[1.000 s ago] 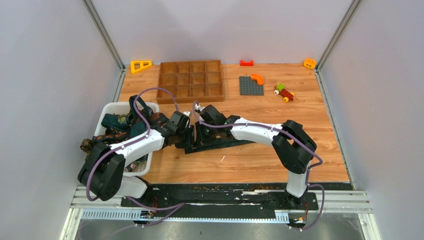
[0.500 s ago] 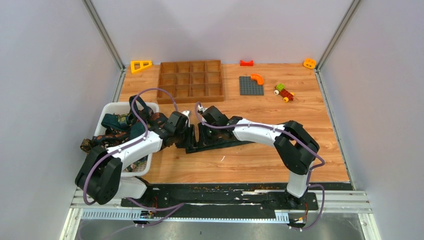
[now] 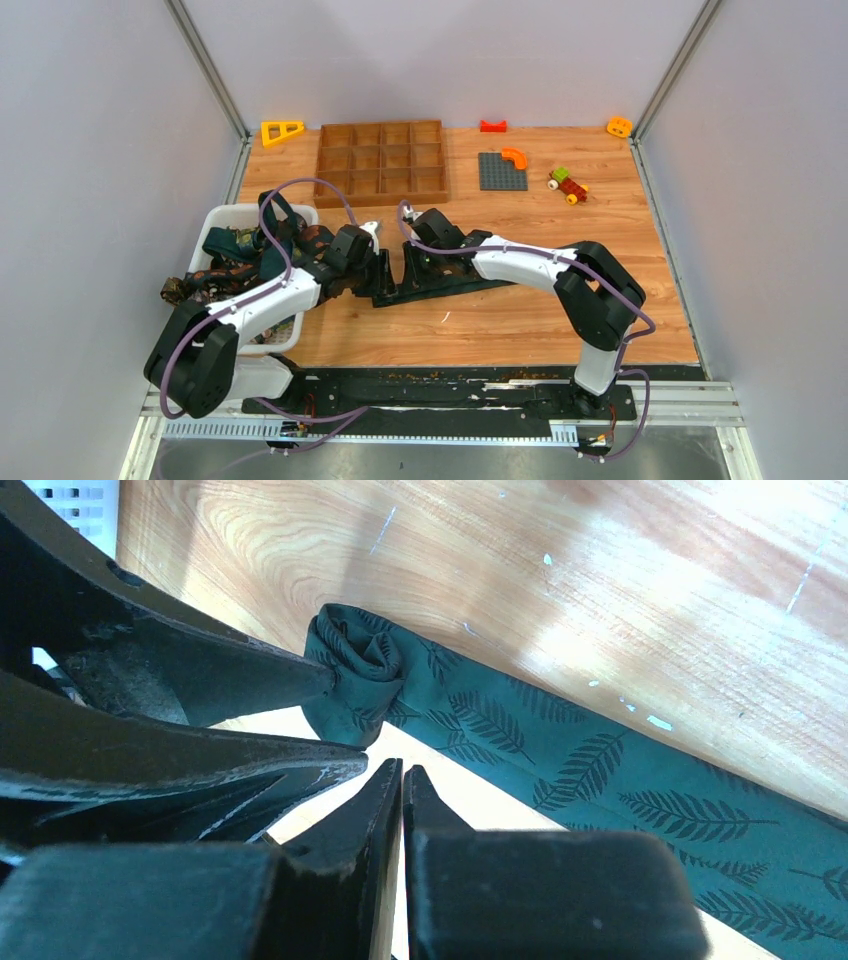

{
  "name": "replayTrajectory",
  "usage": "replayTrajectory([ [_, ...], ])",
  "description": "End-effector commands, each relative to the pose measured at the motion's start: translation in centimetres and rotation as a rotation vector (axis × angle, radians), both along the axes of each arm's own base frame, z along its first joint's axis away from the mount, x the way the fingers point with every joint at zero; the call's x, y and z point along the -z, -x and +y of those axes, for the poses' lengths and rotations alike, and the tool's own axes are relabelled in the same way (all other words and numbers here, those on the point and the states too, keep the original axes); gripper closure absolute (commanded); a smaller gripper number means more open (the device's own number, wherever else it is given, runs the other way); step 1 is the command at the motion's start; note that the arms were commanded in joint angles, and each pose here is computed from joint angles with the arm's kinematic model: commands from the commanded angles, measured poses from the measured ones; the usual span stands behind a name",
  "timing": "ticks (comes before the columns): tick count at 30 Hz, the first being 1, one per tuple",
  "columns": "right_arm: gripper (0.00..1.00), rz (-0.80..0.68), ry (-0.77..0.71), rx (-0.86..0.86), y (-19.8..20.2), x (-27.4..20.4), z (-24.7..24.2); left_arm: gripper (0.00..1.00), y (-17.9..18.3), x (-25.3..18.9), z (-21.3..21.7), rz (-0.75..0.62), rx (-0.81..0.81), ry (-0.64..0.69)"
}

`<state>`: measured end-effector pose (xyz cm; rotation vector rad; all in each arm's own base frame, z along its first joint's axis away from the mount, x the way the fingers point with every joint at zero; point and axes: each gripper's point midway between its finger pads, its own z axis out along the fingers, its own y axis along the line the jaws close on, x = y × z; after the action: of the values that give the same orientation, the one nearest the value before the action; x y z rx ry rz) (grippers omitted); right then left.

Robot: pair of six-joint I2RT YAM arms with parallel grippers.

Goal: Roll the ties
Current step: Roll the tie at the center of the board.

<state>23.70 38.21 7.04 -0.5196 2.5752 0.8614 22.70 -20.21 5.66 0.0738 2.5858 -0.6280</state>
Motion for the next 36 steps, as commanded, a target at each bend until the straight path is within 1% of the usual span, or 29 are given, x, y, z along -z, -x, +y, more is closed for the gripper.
replayTrajectory([
  [1,0.94,-0.058,-0.046,-0.003,-0.6,-2.1,0.2,0.50,-0.6,-1.6,-1.0,-0.057,0.008,0.068],
  [3,0.94,-0.056,-0.052,-0.003,-0.6,-2.2,0.3,0.49,-0.6,-1.8,-1.1,-0.059,0.005,0.079],
  [5,0.93,-0.052,-0.057,-0.004,-0.5,-2.2,0.4,0.49,-0.6,-2.0,-1.3,-0.064,0.008,0.094],
  [8,0.93,-0.052,-0.061,-0.005,-0.6,-2.3,0.5,0.52,-0.5,-2.3,-1.7,-0.058,0.013,0.121],
  [14,0.93,-0.046,-0.080,-0.016,-0.4,-2.7,1.0,0.59,-0.6,-2.4,-1.2,-0.062,-0.007,0.129],
  [17,0.92,-0.044,-0.088,-0.019,-0.4,-2.8,1.2,0.60,-0.7,-3.1,-0.4,-0.090,-0.032,0.121],
  [25,0.91,-0.035,-0.114,-0.074,0.7,-3.3,3.5,0.50,-0.8,-5.7,3.3,-0.214,-0.111,0.017],
  [30,0.91,-0.031,-0.133,-0.122,1.2,-3.6,5.8,0.50,-0.2,-5.3,5.6,-0.235,-0.161,-0.052],
  [33,0.91,-0.025,-0.129,-0.139,1.1,-3.3,6.7,0.48,0.1,-4.9,6.2,-0.239,-0.175,-0.059],
  [36,0.91,-0.007,-0.093,-0.150,0.9,-2.0,6.8,0.46,0.4,-4.7,6.6,-0.243,-0.186,-0.065],
])
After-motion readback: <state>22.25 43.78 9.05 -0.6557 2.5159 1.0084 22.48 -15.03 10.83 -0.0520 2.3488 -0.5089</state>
